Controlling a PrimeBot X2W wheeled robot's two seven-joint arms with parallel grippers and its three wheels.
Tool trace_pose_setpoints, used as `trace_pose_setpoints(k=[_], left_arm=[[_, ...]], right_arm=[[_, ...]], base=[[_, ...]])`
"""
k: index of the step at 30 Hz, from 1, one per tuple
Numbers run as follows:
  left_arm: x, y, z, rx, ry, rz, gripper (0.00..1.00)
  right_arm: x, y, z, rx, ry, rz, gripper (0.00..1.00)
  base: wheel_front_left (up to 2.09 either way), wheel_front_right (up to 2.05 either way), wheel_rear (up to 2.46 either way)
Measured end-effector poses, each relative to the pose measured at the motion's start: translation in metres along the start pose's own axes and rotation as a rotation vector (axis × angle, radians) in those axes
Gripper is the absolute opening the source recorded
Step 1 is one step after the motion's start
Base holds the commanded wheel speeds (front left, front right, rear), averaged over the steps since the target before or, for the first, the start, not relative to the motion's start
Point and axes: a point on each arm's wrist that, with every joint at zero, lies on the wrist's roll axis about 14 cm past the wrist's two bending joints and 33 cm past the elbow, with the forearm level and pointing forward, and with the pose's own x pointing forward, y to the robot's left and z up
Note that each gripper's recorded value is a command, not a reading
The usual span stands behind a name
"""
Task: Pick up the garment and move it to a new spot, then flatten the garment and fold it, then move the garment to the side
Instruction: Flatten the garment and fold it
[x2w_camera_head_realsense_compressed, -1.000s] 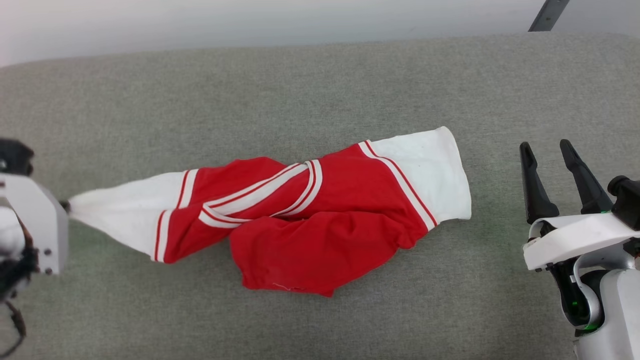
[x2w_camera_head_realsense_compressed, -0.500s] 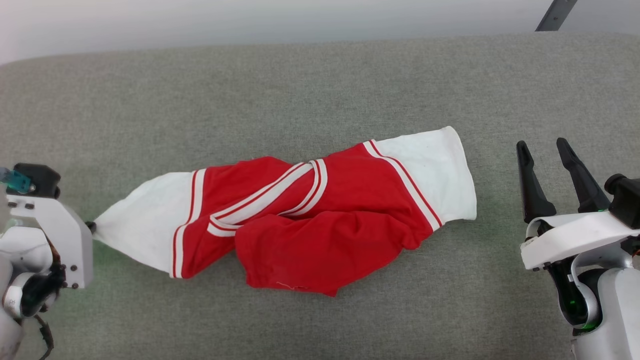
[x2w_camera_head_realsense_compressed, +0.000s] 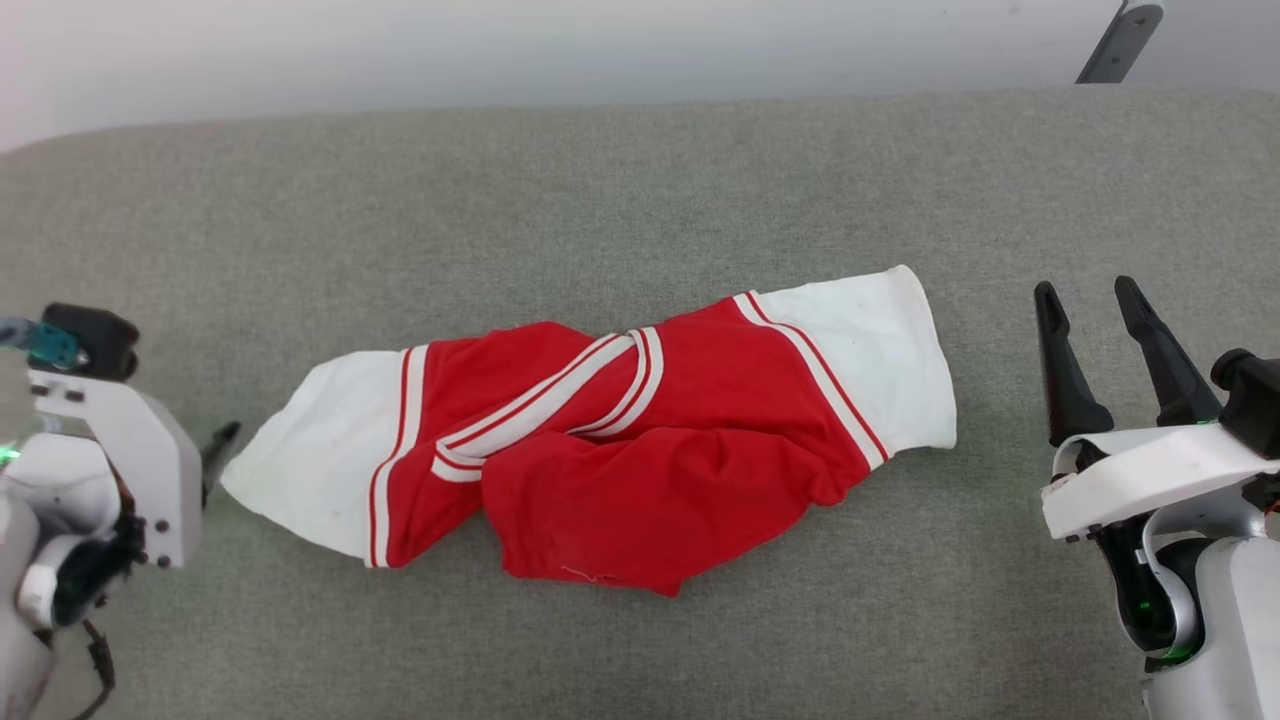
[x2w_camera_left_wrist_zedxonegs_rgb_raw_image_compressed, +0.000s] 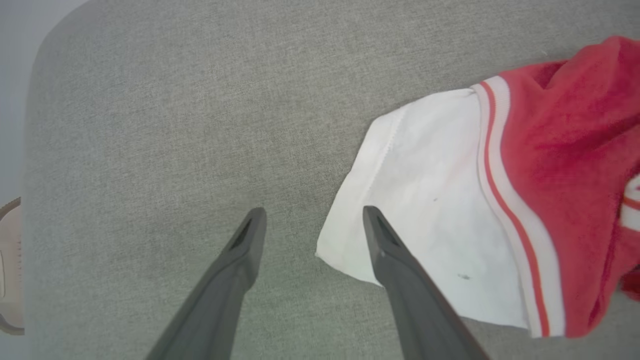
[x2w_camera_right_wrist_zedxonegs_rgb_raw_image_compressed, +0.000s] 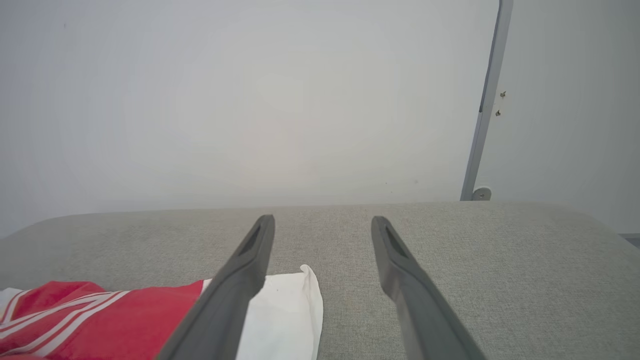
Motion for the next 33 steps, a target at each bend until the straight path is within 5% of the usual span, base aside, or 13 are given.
trace_pose_setpoints(k=[29, 30, 31, 32, 33], left_arm=[[0.039, -0.014, -0.056, -0.008, 0.215, -0.005, 1.00], [0.040, -0.015, -0.057, -0.013, 0.225, -0.007, 0.47], [0.040, -0.015, -0.058, -0.028, 0.231, -0.010, 0.19], [0.040, -0.014, -0.058, -0.039, 0.234, -0.008, 0.00], [0.041, -0.014, -0.059, -0.045, 0.236, -0.008, 0.00]], right_arm=[[-0.014, -0.023, 0.001, -0.021, 0.010, -0.060, 1.00], [-0.014, -0.023, 0.001, -0.022, 0.012, -0.060, 1.00], [-0.014, -0.023, 0.001, -0.022, 0.012, -0.061, 1.00], [-0.014, -0.023, 0.001, -0.023, 0.012, -0.060, 1.00], [-0.014, -0.023, 0.001, -0.023, 0.012, -0.060, 1.00]], base=[[0.00, 0.00, 0.00], [0.00, 0.00, 0.00], [0.00, 0.00, 0.00], [0.00, 0.00, 0.00], [0.00, 0.00, 0.00]])
